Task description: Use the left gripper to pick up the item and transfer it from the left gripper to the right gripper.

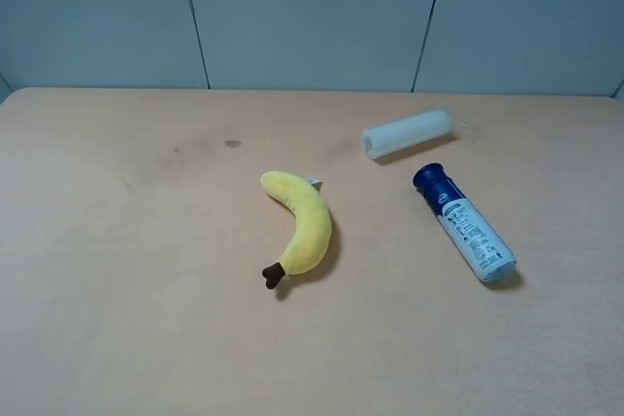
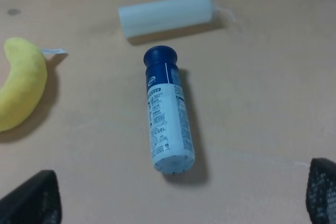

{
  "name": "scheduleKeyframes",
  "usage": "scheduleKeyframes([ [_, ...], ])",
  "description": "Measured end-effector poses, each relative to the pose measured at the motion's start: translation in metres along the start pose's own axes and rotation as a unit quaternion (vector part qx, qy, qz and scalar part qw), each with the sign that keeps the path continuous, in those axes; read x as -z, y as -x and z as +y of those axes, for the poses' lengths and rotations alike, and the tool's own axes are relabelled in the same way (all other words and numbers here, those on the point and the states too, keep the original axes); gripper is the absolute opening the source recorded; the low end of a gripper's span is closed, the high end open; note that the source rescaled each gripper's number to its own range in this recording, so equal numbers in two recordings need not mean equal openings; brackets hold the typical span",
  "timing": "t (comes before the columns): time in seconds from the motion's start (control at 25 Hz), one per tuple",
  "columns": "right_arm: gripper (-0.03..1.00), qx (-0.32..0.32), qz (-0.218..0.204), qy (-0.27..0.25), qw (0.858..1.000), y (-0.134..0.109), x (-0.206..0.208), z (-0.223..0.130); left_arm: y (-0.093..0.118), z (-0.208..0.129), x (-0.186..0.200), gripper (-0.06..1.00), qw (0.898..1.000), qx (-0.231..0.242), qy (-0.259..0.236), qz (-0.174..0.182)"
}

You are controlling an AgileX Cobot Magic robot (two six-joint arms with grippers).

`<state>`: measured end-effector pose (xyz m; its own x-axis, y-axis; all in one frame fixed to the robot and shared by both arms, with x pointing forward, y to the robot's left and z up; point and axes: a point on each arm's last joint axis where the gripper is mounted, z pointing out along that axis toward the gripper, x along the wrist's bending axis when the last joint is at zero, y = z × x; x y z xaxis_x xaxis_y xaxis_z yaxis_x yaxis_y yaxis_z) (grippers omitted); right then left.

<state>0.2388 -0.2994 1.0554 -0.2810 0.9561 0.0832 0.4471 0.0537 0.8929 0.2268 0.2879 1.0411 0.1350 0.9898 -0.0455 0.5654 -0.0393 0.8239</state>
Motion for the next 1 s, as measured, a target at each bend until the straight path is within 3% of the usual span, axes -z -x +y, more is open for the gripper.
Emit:
scheduleKeyframes([
  [0.16,1.00,-0.013,-0.027,0.002,1.000,0.0000,0.0000,0.0000,0.0000,0.0000,0.0000,0.96,1.000,0.000,0.000,0.000],
  [0.56,1.00,-0.072,-0.146,0.027,0.986,-0.0013,0.0032,-0.0019,0.0000,0.0000,0.0000,0.96,1.000,0.000,0.000,0.000],
  [1.0,1.00,-0.083,-0.151,0.029,0.985,-0.0027,0.0027,-0.0018,0.0000,0.0000,0.0000,0.96,1.000,0.000,0.000,0.000],
])
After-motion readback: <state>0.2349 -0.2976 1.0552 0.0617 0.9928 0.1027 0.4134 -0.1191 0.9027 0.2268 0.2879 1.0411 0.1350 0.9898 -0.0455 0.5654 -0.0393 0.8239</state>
